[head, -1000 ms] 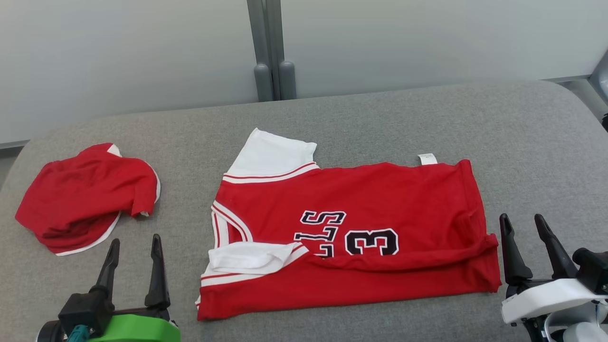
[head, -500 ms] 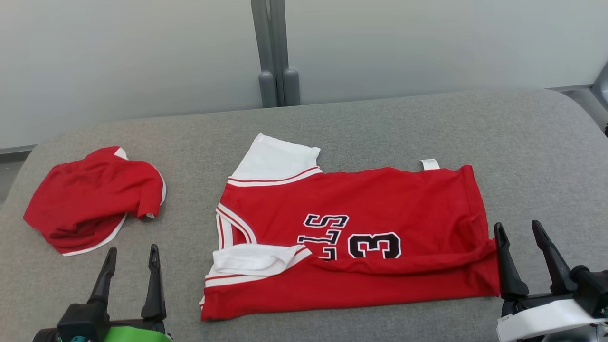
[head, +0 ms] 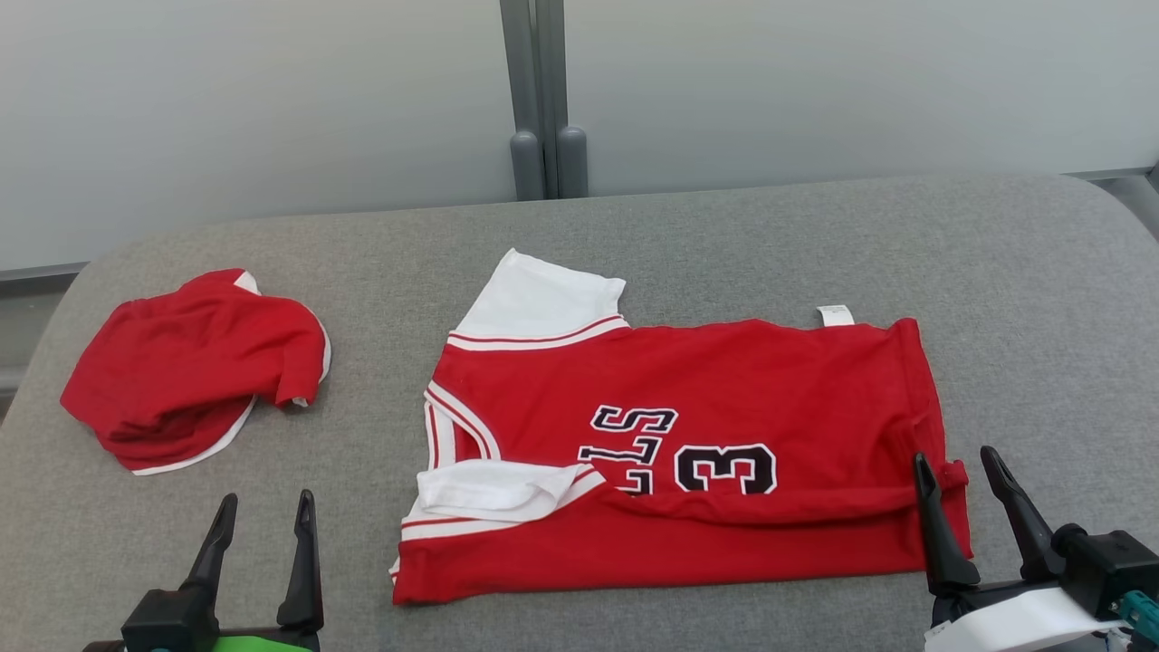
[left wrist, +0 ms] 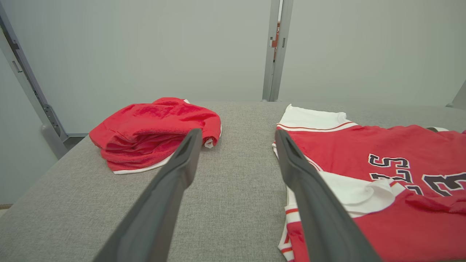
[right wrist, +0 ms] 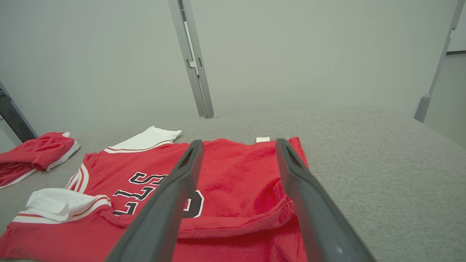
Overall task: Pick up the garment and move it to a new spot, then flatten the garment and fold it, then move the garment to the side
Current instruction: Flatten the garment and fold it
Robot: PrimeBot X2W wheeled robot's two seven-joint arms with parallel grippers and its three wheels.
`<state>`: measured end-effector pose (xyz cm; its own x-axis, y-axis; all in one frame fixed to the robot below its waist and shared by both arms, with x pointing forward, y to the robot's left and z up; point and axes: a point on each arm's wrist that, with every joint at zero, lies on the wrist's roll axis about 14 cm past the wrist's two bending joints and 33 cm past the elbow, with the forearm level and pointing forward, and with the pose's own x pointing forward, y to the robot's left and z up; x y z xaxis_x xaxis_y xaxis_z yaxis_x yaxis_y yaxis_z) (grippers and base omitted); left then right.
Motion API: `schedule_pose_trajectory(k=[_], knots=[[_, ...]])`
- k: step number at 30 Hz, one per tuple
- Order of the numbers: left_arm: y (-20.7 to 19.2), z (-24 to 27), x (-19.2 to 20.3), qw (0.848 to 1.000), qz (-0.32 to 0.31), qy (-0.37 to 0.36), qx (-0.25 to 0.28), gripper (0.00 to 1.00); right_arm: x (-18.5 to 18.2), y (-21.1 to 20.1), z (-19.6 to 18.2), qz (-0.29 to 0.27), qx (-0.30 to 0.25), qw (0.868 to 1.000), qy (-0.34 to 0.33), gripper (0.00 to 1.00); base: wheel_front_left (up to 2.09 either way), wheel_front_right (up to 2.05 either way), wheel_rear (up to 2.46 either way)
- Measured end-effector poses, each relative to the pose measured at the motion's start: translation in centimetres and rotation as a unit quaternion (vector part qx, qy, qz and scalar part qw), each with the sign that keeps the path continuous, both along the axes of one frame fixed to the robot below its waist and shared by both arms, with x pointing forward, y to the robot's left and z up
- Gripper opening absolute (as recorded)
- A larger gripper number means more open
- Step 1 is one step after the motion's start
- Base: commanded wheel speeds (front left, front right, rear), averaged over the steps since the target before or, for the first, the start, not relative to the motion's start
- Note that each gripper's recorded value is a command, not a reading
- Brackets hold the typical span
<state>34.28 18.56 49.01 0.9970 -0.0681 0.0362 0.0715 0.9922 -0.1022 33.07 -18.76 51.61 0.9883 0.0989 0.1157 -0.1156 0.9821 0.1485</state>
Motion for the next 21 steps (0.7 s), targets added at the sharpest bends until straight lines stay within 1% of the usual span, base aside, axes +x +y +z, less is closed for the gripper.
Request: schedule_pose_trajectory(k=[21], knots=[[-0.25,-1.07,-0.11,1.000,-0.002,0.017,-0.004,1.00,-0.04,0.07,-0.89,0.002,-0.002,1.000,0.014,1.00,0.00,0.00,0.00]])
